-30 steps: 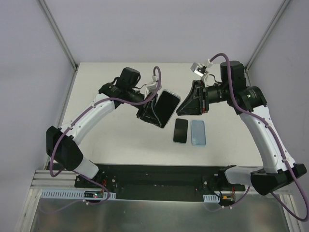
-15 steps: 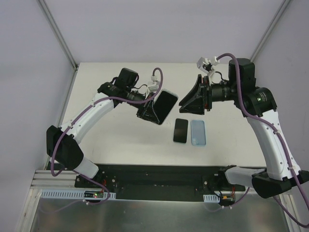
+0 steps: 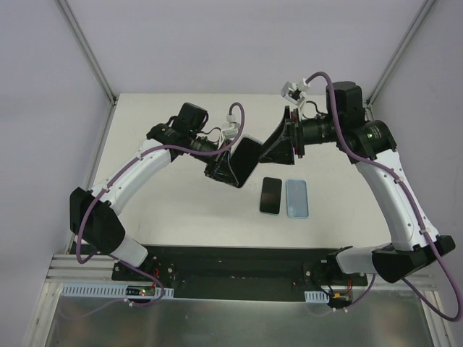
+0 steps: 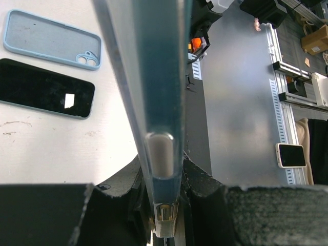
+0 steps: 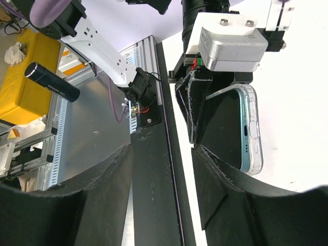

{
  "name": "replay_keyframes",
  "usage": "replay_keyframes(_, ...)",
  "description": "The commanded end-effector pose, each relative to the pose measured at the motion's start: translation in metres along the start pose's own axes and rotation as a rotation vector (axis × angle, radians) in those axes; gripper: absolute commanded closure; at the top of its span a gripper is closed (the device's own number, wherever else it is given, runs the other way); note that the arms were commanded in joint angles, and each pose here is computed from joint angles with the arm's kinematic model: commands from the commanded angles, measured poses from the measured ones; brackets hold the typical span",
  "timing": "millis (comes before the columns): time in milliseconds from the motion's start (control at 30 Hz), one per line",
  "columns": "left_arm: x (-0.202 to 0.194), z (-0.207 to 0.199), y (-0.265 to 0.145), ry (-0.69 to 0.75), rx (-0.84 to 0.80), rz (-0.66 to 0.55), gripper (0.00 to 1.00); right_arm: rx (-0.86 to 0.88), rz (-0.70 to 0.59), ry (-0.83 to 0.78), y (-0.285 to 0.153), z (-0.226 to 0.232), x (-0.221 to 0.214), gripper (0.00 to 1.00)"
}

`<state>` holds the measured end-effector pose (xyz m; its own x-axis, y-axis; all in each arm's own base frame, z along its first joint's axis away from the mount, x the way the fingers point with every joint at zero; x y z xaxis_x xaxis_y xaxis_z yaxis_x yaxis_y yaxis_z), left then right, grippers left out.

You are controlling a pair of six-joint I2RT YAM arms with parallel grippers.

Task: Take the phone out of the phone case
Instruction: Remove the phone case from the phone.

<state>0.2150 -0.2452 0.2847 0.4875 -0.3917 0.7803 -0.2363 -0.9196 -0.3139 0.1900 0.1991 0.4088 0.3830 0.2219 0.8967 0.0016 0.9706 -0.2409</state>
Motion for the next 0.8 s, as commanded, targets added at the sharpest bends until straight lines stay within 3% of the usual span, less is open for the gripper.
replay_keyframes(0, 0.005, -0.019, -0.003, 0.073, -0.043, -0.022, 1.0, 0.01, -0.021, -0.064, 0.006, 0.001, 0.014, 0.44)
replay_keyframes(767, 0.0, -0.024, -0.001, 0.062, -0.085, -0.016, 1.0, -0.033, 0.012, -0.11, 0.011, -0.011, 0.01, 0.45)
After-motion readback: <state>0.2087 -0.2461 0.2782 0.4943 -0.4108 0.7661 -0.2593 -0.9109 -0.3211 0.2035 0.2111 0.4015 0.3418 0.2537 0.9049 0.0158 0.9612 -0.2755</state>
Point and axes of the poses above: each gripper's point midway between its finger pads, its own y axis out along the fingers, its own z axis along the line the jaws close on, x = y × z, the point moved 6 cm from there along -y, back along the fingers, and after that the axes turned 3 degrees about -y, right-handed, at the moved point
